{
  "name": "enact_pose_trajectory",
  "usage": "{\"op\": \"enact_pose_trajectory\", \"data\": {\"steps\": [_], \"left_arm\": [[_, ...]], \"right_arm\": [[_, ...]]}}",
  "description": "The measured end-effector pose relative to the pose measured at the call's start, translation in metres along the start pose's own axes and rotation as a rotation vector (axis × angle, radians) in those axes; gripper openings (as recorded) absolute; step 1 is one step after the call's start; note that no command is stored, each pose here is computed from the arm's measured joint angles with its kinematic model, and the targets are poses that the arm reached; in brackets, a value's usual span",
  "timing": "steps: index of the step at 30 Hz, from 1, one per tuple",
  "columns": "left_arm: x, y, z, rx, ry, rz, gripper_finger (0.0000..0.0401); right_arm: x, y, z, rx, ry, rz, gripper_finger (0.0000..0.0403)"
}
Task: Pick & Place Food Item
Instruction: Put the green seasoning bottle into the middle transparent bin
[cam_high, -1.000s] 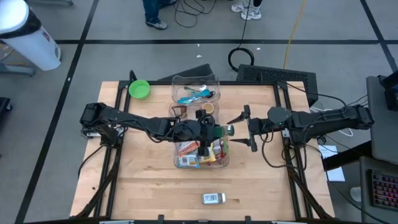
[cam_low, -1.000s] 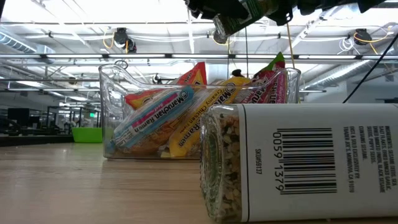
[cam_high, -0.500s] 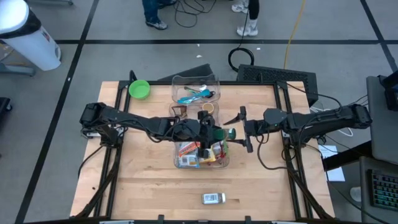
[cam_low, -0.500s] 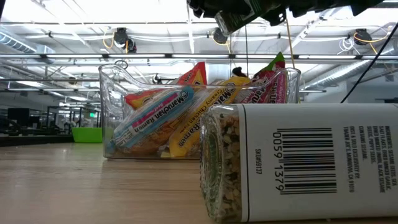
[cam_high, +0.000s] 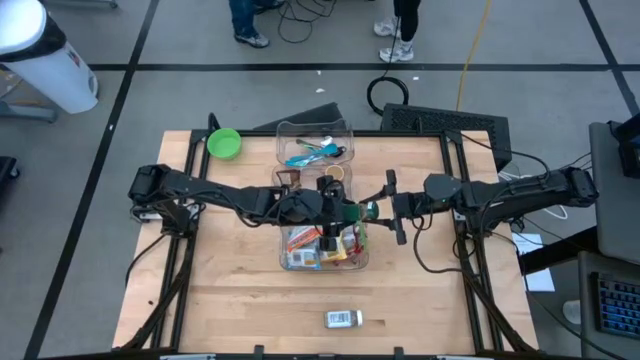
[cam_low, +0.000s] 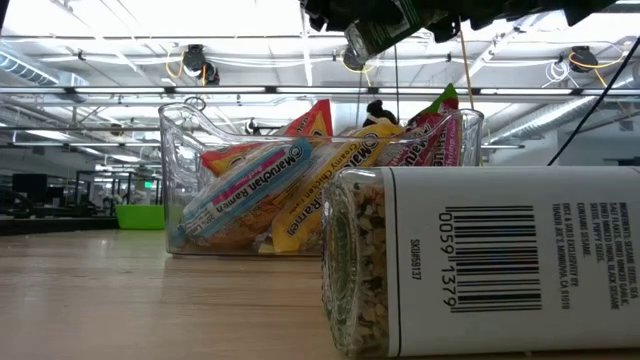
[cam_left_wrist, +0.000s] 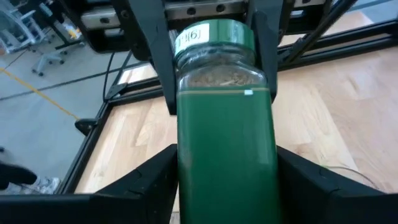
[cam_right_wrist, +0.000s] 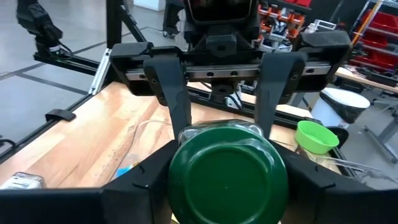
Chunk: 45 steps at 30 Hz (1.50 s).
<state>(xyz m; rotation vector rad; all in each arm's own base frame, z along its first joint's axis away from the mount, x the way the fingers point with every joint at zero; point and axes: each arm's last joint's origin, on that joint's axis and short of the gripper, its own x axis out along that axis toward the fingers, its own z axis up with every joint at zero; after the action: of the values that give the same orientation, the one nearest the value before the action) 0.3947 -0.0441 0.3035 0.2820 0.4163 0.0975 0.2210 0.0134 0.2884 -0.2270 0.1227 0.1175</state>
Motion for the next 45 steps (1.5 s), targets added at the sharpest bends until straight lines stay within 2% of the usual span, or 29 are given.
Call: {"op": "enact_pose_trajectory", "data": {"steps": [6, 11, 16, 22, 27, 31, 34, 40, 45], "left_arm": [[0.0, 0.0, 0.001, 0.013, -0.009, -0.01, 0.0267], [0.0, 0.002, 0.001, 0.007, -0.011, -0.003, 0.0272], [0.001, 0.007, 0.005, 0.032, -0.05, 0.065, 0.0274], [-0.006, 0.009, 0.012, 0.093, -0.068, 0.152, 0.0275], [-0.03, 0.018, 0.024, 0.117, -0.094, 0.16, 0.0275], [-0.058, 0.029, 0.036, 0.118, -0.131, 0.175, 0.0274], [-0.082, 0.037, 0.045, 0.137, -0.163, 0.18, 0.0277], [-0.128, 0.063, 0.053, 0.162, -0.236, 0.11, 0.0278], [-0.134, 0.094, 0.043, 0.124, -0.287, -0.074, 0.0278]], "right_arm": [[0.0, 0.0, -0.001, 0.001, 0.006, 0.005, 0.0193], [-0.002, -0.003, 0.005, 0.004, 0.033, -0.041, 0.0193], [-0.006, -0.009, 0.019, -0.038, 0.128, -0.129, 0.0193], [-0.014, -0.018, 0.036, -0.052, 0.239, -0.169, 0.0193], [-0.023, -0.028, 0.043, -0.057, 0.344, -0.281, 0.0193], [-0.025, -0.036, 0.045, -0.025, 0.352, -0.313, 0.0193], [-0.021, -0.042, 0.04, -0.021, 0.412, -0.327, 0.0193], [0.005, -0.055, 0.032, -0.025, 0.538, -0.332, 0.0193], [0.034, -0.075, 0.034, -0.017, 0.553, -0.265, 0.0193]]}}
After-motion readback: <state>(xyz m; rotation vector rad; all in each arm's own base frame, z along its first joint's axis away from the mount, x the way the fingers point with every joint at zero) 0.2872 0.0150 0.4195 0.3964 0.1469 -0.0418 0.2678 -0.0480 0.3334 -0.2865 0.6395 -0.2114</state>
